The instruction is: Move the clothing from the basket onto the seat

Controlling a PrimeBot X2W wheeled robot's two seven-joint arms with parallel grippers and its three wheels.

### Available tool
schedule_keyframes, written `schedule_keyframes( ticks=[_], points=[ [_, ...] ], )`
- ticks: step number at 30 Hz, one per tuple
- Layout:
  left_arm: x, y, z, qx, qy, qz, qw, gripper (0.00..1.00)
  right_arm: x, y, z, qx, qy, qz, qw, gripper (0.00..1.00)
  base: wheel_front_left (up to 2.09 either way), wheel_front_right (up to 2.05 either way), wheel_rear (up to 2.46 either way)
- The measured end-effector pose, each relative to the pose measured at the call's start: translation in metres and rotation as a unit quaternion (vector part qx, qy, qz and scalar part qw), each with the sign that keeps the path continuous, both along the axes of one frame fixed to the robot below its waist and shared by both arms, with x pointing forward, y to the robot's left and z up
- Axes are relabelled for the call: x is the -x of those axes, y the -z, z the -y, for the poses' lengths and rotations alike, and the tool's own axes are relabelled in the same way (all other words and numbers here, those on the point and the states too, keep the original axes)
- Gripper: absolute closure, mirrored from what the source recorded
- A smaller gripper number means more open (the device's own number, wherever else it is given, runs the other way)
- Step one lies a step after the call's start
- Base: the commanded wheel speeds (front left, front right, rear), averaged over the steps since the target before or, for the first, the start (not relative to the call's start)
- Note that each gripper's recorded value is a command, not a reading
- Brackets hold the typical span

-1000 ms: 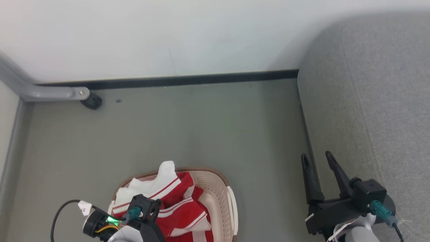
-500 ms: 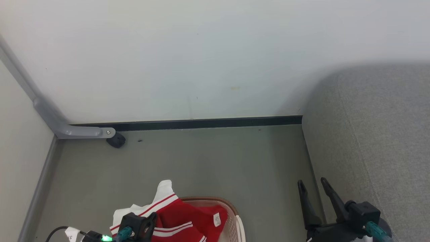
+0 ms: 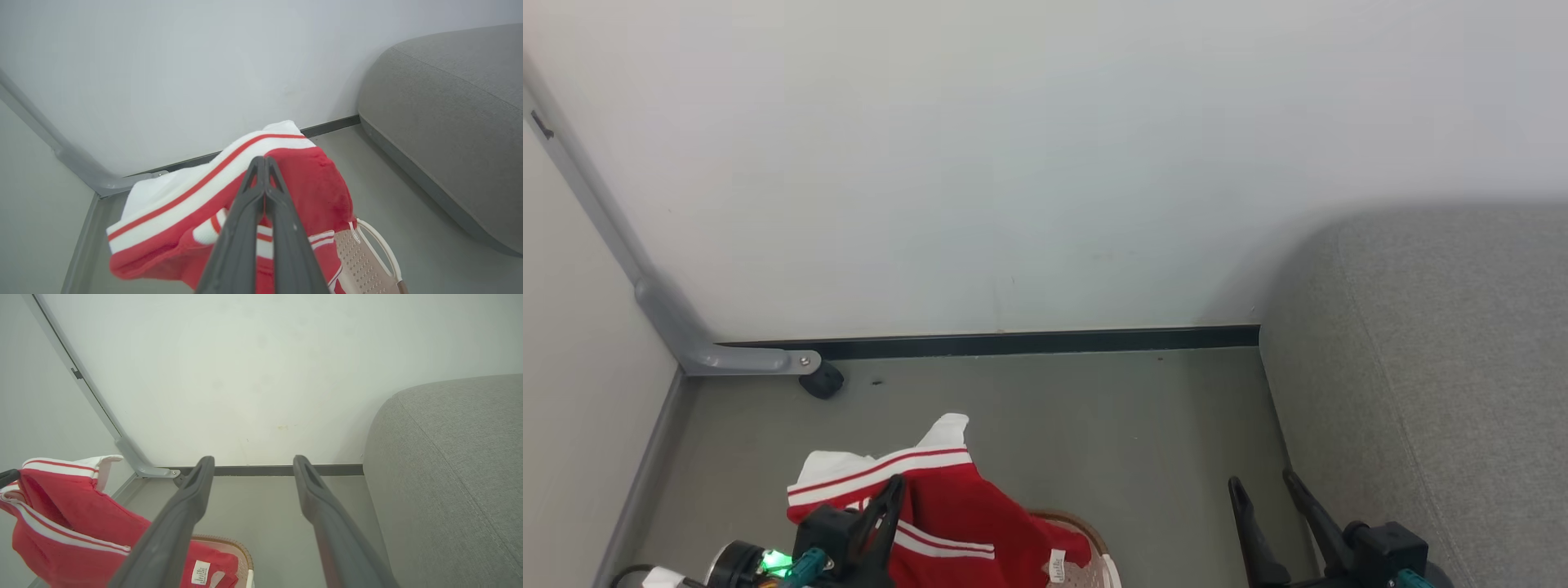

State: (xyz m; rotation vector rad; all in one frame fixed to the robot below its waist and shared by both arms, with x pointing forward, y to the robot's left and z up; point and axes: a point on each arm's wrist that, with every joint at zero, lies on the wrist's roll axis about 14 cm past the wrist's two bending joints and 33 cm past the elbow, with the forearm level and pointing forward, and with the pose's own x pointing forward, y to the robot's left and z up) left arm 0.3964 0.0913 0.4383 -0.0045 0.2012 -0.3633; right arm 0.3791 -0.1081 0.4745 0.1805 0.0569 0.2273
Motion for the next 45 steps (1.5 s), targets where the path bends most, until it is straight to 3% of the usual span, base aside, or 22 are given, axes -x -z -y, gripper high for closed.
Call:
schedule_keyframes(
  ticks=[9, 18, 29, 35, 45],
  points=[
    [-0.013, -0.061, 0.002, 0.022, 0.001, 0.097, 0.995, 1.0, 0.004, -0.004, -0.009, -0.001, -0.019, 0.007, 1.0, 0.0, 0.0, 0.0, 0.0],
    [-0.016, -0.112, 0.008, 0.036, 0.011, 0.176, 0.984, 1.0, 0.016, -0.003, -0.035, 0.036, -0.087, 0.016, 0.995, 0.0, 0.0, 0.0, 0.0],
    [-0.009, -0.15, 0.022, 0.047, 0.034, 0.234, 0.971, 1.0, 0.028, -0.009, -0.078, 0.138, -0.195, 0.062, 0.969, 0.0, 0.0, 0.0, 0.0],
    [-0.004, -0.16, 0.032, 0.053, 0.053, 0.249, 0.965, 1.0, 0.023, -0.02, -0.09, 0.151, -0.216, 0.085, 0.961, 0.0, 0.0, 0.0, 0.0],
    [0.0, -0.167, 0.048, 0.056, 0.089, 0.263, 0.959, 1.0, 0.013, -0.034, -0.112, 0.177, -0.277, 0.118, 0.937, 0.0, 0.0, 0.0, 0.0]
  ],
)
